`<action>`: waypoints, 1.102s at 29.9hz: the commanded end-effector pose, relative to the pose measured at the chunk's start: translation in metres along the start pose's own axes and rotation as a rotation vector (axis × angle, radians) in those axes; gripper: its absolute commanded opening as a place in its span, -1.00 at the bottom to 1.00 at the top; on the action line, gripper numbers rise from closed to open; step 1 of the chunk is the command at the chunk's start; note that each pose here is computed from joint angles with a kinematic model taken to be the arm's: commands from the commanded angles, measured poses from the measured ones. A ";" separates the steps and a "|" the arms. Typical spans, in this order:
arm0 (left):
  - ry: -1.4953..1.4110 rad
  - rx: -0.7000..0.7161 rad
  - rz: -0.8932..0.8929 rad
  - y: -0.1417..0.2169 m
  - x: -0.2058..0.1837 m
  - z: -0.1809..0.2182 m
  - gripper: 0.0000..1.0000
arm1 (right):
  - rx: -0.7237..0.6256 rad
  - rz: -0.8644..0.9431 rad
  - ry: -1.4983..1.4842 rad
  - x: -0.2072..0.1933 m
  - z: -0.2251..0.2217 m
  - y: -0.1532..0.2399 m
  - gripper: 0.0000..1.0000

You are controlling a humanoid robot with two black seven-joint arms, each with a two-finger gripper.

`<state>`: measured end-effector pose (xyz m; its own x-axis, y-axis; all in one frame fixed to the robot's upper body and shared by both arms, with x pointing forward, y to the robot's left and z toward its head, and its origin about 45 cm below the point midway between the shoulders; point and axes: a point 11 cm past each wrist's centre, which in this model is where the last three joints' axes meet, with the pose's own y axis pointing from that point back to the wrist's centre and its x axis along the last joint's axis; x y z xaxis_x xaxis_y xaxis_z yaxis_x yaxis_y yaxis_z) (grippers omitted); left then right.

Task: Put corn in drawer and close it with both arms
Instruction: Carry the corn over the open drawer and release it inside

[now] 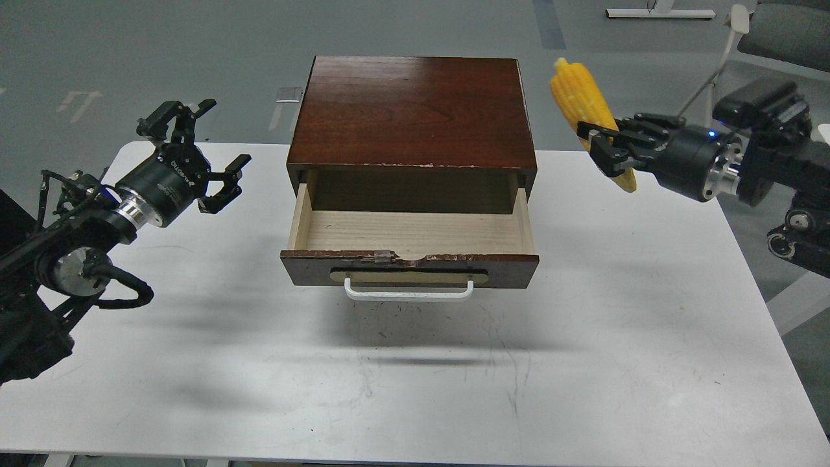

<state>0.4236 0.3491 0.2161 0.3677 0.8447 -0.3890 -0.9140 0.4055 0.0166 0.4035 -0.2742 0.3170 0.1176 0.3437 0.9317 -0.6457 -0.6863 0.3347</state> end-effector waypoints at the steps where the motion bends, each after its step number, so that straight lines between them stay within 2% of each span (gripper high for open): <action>1: 0.002 -0.002 -0.001 -0.001 -0.001 0.000 0.96 | 0.138 -0.031 0.229 0.019 -0.014 -0.008 -1.00; 4: 0.003 -0.003 -0.001 -0.001 -0.001 0.000 0.96 | 0.260 -0.040 0.382 0.030 -0.039 -0.032 -1.00; 12: 0.001 -0.006 -0.001 -0.001 0.000 0.002 0.96 | 0.368 0.003 0.520 0.050 -0.073 -0.077 -1.00; 24: -0.007 -0.013 0.008 0.002 0.004 0.007 0.96 | 0.458 -0.060 0.530 0.019 -0.103 -0.108 -1.00; 25: -0.008 -0.016 0.009 0.002 0.004 0.008 0.96 | 0.461 -0.060 0.520 0.016 -0.105 -0.109 -0.88; 26: -0.008 -0.016 0.009 0.002 0.004 0.008 0.96 | 0.461 -0.060 0.519 0.016 -0.105 -0.109 -0.88; 28: -0.011 -0.016 0.012 0.003 0.005 0.009 0.96 | 0.471 -0.058 0.502 0.012 -0.110 -0.111 -0.61; 30: -0.016 -0.017 0.016 0.004 0.007 0.011 0.96 | 0.485 -0.048 0.481 0.007 -0.117 -0.114 -0.07; 31: -0.016 -0.017 0.016 0.004 0.007 0.011 0.96 | 0.490 -0.050 0.476 0.005 -0.119 -0.114 0.08; 32: -0.017 -0.016 0.018 0.005 0.008 0.011 0.96 | 0.492 -0.048 0.470 0.002 -0.120 -0.114 0.54; 33: -0.018 -0.014 0.019 0.005 0.008 0.011 0.96 | 0.494 -0.047 0.469 0.002 -0.121 -0.114 0.73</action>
<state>0.4244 0.3603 0.2239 0.3567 0.8558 -0.3746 -0.9220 0.3870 0.0063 0.3897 -0.1192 0.2682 -0.2819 0.5534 0.7838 -0.2243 -0.8323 0.5070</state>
